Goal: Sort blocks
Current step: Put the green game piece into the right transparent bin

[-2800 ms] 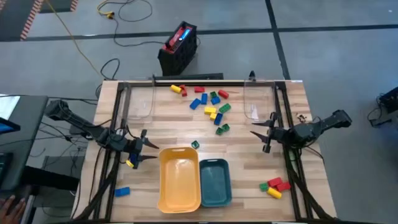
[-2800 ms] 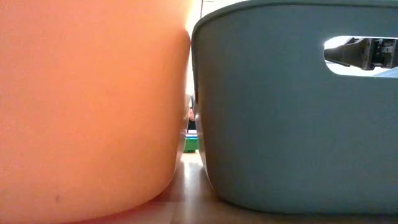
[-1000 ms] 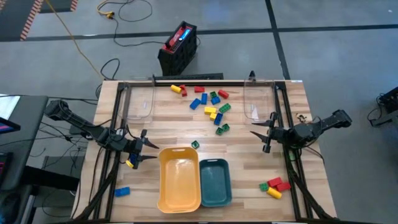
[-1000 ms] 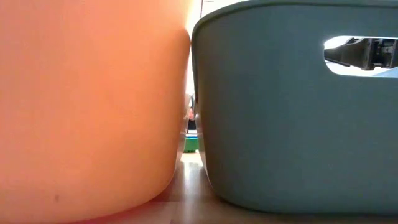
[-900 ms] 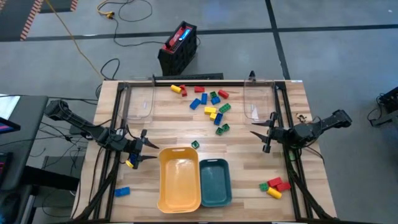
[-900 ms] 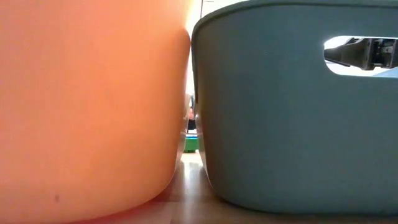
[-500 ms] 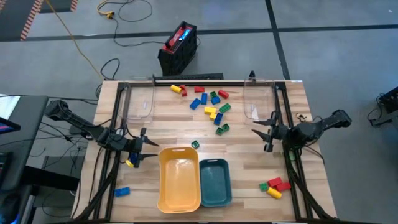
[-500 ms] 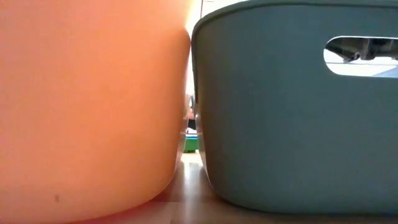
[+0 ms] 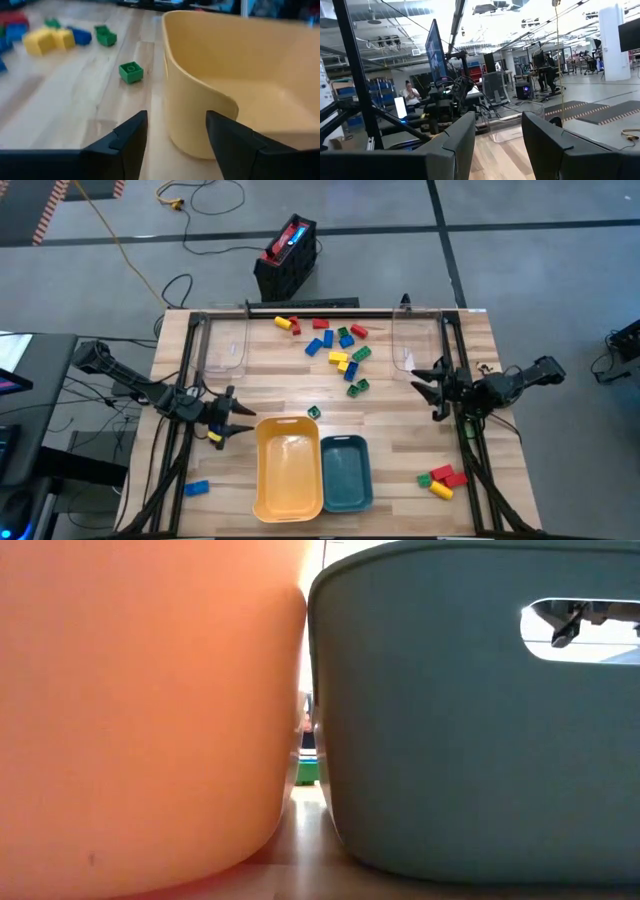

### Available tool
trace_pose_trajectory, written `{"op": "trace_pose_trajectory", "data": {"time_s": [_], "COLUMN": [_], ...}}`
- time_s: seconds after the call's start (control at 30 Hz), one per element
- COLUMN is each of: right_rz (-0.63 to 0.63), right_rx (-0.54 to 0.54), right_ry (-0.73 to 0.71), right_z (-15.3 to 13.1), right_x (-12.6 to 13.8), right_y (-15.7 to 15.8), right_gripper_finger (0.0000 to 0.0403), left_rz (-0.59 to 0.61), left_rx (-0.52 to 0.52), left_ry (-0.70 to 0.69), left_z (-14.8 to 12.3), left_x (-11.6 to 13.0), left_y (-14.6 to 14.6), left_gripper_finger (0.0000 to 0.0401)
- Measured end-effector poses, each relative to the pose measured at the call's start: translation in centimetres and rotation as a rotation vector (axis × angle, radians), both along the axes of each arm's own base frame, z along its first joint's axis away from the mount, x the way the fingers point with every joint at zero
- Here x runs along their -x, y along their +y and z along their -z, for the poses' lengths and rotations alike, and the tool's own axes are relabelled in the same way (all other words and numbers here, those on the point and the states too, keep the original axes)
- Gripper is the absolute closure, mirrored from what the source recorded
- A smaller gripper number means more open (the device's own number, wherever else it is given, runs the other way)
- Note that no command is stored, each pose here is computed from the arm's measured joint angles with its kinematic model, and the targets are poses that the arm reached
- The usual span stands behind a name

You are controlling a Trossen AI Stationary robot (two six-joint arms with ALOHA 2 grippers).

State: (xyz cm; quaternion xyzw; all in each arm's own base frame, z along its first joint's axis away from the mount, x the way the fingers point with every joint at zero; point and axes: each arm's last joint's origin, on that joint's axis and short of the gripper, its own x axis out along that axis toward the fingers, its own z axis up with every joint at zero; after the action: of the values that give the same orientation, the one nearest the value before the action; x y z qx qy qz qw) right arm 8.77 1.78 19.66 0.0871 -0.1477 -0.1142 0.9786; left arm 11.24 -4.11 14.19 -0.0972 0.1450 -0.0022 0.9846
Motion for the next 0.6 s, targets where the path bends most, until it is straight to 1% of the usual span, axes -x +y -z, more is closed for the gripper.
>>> {"op": "trace_pose_trajectory", "data": {"time_s": [0.17, 0.23, 0.3, 0.4, 0.47, 0.6], "right_rz": [0.006, 0.017, 0.024, 0.0, -0.013, -0.03], "right_rx": [0.003, 0.002, 0.01, 0.075, 0.092, 0.117], "right_ry": [0.004, -0.001, 0.006, 0.069, 0.107, 0.178], "right_z": [0.02, -0.03, 0.01, 0.53, 0.68, -0.11], "right_x": [-0.02, -0.02, -0.04, -0.21, -0.25, -0.31], "right_y": [-0.04, -0.14, -0.19, 0.01, 0.09, 0.15], "right_gripper_finger": [0.0223, 0.0223, 0.0223, 0.0223, 0.0223, 0.0223], "left_rz": [-0.041, -0.049, -0.052, -0.063, -0.077, -0.098], "left_rx": [0.138, 0.167, 0.175, 0.168, 0.151, 0.148], "left_ry": [0.004, 0.005, 0.006, 0.003, -0.002, -0.02], "left_z": [0.0, -0.01, -0.01, -0.02, -0.02, -0.17], "left_x": [0.0, 0.0, 0.0, -0.01, -0.01, -0.05], "left_y": [0.0, 0.0, 0.0, 0.04, 0.09, 0.15], "left_gripper_finger": [0.0202, 0.0202, 0.0202, 0.0202, 0.0202, 0.0202]}}
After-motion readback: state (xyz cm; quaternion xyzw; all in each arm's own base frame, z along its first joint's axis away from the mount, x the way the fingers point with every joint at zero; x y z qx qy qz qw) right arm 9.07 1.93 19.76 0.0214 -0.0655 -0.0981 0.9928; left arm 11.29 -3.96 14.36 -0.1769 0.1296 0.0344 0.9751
